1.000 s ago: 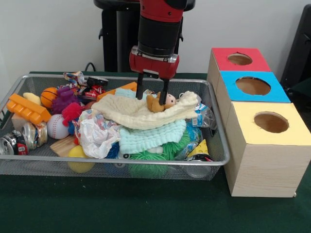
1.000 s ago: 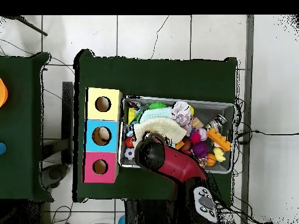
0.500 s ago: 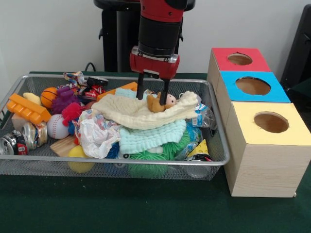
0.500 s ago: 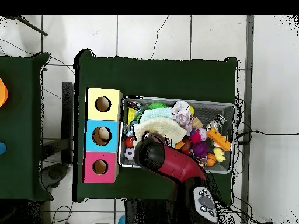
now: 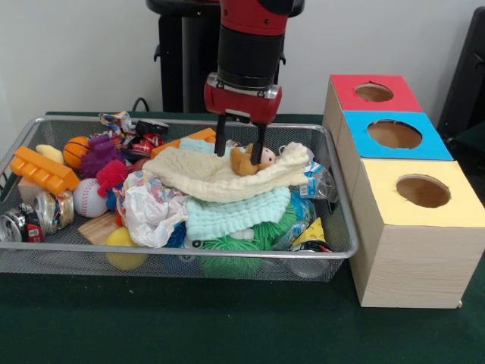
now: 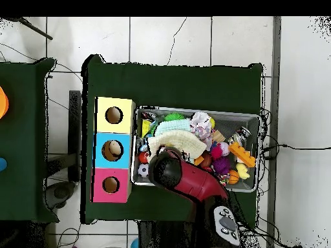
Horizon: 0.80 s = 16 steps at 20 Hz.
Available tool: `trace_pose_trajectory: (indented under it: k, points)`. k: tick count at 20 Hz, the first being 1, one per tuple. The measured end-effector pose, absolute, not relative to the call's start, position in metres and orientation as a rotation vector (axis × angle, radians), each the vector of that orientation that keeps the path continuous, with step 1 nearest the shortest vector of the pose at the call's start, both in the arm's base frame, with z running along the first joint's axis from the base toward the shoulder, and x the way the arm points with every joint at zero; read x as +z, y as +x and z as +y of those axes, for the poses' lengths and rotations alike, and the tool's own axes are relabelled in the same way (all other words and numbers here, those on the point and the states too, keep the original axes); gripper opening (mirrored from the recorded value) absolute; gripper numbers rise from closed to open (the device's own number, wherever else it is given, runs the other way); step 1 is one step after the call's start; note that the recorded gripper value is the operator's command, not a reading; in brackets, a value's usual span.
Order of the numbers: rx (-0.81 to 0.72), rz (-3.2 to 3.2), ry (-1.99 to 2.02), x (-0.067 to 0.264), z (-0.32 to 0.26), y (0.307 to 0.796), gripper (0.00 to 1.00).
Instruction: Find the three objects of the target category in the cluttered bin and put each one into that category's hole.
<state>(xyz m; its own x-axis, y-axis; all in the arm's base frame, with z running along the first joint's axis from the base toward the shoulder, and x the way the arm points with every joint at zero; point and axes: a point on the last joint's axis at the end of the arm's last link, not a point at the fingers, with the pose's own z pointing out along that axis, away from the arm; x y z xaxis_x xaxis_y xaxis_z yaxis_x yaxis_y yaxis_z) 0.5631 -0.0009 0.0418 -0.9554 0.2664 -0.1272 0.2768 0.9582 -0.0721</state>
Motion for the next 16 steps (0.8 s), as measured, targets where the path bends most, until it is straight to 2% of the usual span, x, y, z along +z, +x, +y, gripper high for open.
trace_pose_trajectory:
  k: [15,16]
  points:
    - [-0.101,2.998,0.397,0.039,0.012,0.566,1.00]
    - [-0.100,2.999,0.396,0.038,0.012,0.566,0.00]
